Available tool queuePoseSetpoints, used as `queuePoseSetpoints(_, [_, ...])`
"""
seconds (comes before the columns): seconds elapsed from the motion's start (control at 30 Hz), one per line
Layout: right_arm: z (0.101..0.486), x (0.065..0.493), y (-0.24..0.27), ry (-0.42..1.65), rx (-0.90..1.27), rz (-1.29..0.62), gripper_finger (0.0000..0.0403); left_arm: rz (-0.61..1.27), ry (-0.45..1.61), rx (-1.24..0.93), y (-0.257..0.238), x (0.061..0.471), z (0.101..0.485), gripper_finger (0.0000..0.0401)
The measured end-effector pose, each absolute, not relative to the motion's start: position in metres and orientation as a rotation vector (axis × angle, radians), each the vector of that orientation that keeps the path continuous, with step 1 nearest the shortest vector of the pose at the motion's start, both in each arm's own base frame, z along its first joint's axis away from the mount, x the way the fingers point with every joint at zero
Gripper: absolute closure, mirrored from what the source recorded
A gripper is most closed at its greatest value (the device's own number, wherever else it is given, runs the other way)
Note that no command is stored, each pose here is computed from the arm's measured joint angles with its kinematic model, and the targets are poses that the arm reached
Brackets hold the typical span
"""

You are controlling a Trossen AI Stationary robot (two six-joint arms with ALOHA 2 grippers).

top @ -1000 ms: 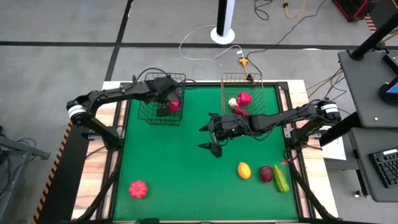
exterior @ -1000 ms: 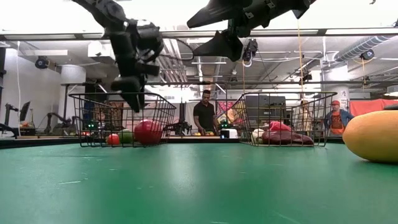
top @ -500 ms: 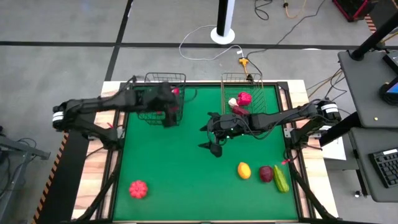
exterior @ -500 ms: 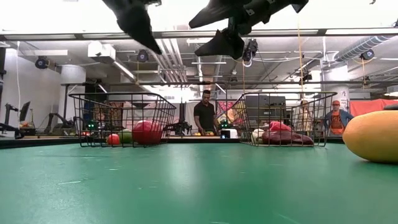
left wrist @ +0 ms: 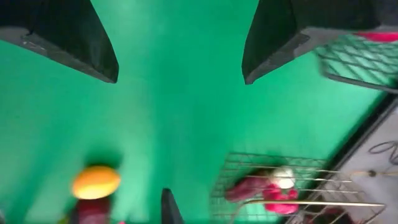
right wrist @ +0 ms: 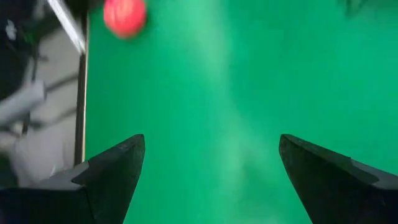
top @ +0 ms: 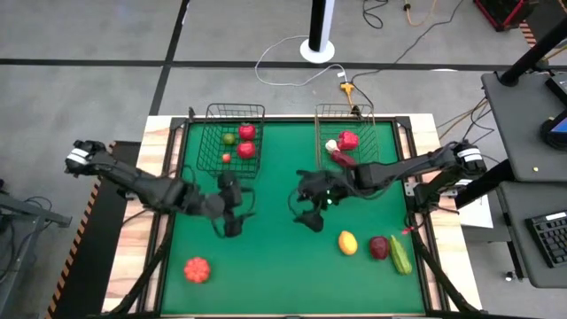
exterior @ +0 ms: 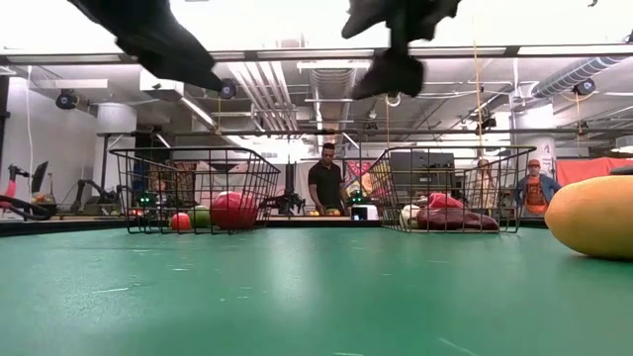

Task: Sort produce into baskets
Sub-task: Put the lemon into the black wire basket

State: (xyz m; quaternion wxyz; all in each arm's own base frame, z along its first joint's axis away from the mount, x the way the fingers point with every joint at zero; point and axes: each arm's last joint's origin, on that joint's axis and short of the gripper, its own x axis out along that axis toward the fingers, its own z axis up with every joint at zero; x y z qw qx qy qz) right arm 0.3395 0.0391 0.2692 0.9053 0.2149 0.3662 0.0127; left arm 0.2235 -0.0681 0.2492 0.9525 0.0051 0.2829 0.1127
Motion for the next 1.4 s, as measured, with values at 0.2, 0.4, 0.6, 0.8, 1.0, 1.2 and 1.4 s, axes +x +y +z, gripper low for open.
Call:
queuePoseSetpoints(0.2, [0.274, 0.317, 0.063, 1.037, 0.534, -0.104, 0.0039, 0.234, 0.544, -0.006, -0.092, 0.211, 0.241, 0.0079])
queuePoseSetpoints(0.4, [0.282, 0.288, 0.081, 1.283, 0.62, -0.342, 0.0039, 0.239, 0.55, -0.014, -0.092, 0.209, 0.236, 0.0079])
queuePoseSetpoints(0.6, [0.28, 0.267, 0.101, 1.401, 0.682, -0.496, 0.0039, 0.181, 0.471, 0.032, -0.096, 0.215, 0.248, 0.0079])
queuePoseSetpoints(0.8, [0.263, 0.254, 0.123, 1.417, 0.734, -0.578, 0.0039, 0.141, 0.447, 0.11, -0.098, 0.218, 0.257, 0.0079])
queuePoseSetpoints(1.0, [0.232, 0.259, 0.135, 1.422, 0.745, -0.597, 0.0039, 0.176, 0.44, 0.132, -0.097, 0.218, 0.256, 0.0082])
queuePoseSetpoints(1.2, [0.203, 0.271, 0.14, 1.484, 0.665, -0.621, 0.0039, 0.185, 0.438, 0.147, -0.096, 0.218, 0.256, 0.0092])
queuePoseSetpoints(1.4, [0.18, 0.28, 0.144, 1.519, 0.63, -0.634, 0.0039, 0.195, 0.433, 0.152, -0.095, 0.218, 0.257, 0.0101])
